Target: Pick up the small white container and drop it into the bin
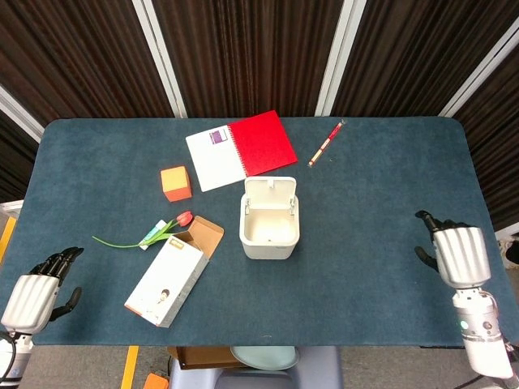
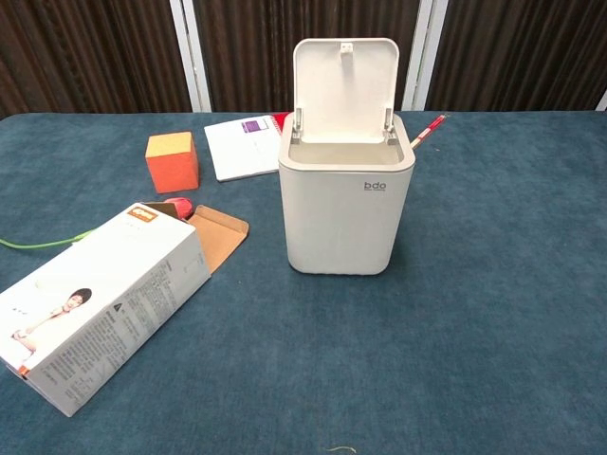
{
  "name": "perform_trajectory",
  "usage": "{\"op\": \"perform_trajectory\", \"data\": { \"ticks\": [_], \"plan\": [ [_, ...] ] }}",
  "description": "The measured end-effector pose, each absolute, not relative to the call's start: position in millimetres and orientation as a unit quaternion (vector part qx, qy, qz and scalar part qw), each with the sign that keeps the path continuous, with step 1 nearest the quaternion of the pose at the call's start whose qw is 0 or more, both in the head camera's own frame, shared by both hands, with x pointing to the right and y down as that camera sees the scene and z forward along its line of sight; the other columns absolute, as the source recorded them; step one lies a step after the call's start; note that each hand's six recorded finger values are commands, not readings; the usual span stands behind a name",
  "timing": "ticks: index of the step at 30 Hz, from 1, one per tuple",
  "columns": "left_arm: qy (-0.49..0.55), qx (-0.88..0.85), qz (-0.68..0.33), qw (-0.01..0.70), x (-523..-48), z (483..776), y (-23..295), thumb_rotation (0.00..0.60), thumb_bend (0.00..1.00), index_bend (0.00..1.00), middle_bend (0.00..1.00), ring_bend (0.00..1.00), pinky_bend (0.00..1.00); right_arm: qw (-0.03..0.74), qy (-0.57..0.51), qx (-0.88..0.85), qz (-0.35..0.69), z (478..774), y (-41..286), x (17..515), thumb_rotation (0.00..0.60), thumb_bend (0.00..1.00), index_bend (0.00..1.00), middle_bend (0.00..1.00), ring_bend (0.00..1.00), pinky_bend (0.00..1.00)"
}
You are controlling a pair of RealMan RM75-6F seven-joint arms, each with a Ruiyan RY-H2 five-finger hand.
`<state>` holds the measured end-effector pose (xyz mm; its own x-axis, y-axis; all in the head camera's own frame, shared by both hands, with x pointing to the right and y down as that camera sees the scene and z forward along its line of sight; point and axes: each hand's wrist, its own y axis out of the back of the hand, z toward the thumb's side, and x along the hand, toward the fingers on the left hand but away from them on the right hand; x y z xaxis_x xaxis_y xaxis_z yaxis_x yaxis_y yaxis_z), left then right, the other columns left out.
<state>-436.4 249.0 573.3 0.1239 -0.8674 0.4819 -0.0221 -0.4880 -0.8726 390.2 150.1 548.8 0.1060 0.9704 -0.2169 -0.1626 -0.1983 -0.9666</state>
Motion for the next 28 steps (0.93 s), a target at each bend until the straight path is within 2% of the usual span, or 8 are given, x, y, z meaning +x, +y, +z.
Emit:
{"op": "perform_trajectory", "data": {
  "ticks": [2,4,6,9,12,16,28],
  "plan": [
    [0.340,-0.651,-0.568,0.372,-436.1,574.9,248.9,0.600,0.41,0.13,0.15,0.20,0.40,0.501,-0.379,-0.529,0.571,551.6,157.0,408.9,0.600,0.08,0.46,0.56,0.52,0.68],
    [0.338,-0.651,-0.569,0.372,-436.0,576.8,248.5,0.600,0.41,0.13,0.15,0.20,0.40,0.492,-0.381,-0.518,0.587,556.2,163.1,423.8,0.600,0.08,0.43,0.42,0.34,0.47],
    [0.336,-0.650,-0.570,0.372,-436.1,578.0,247.9,0.600,0.42,0.13,0.15,0.20,0.40,0.476,-0.384,-0.507,0.607,562.8,170.8,441.6,0.600,0.08,0.38,0.31,0.20,0.33],
    [0.337,-0.649,-0.572,0.372,-436.5,579.3,246.9,0.600,0.42,0.13,0.15,0.20,0.40,0.443,-0.389,-0.502,0.633,574.3,181.3,463.5,0.600,0.08,0.27,0.19,0.08,0.19],
    [0.337,-0.648,-0.574,0.371,-437.5,580.3,246.3,0.600,0.41,0.13,0.15,0.20,0.40,0.420,-0.380,-0.512,0.646,584.7,187.9,470.0,0.600,0.08,0.16,0.11,0.01,0.16],
    [0.336,-0.648,-0.574,0.371,-437.2,581.0,246.3,0.600,0.42,0.13,0.15,0.20,0.40,0.422,-0.364,-0.511,0.654,589.7,193.1,471.2,0.600,0.08,0.08,0.07,0.00,0.15],
    [0.333,-0.651,-0.573,0.371,-435.9,581.4,247.3,0.600,0.42,0.13,0.15,0.20,0.40,0.436,-0.337,-0.526,0.648,596.9,203.2,459.9,0.600,0.08,0.07,0.07,0.00,0.14]
  ]
}}
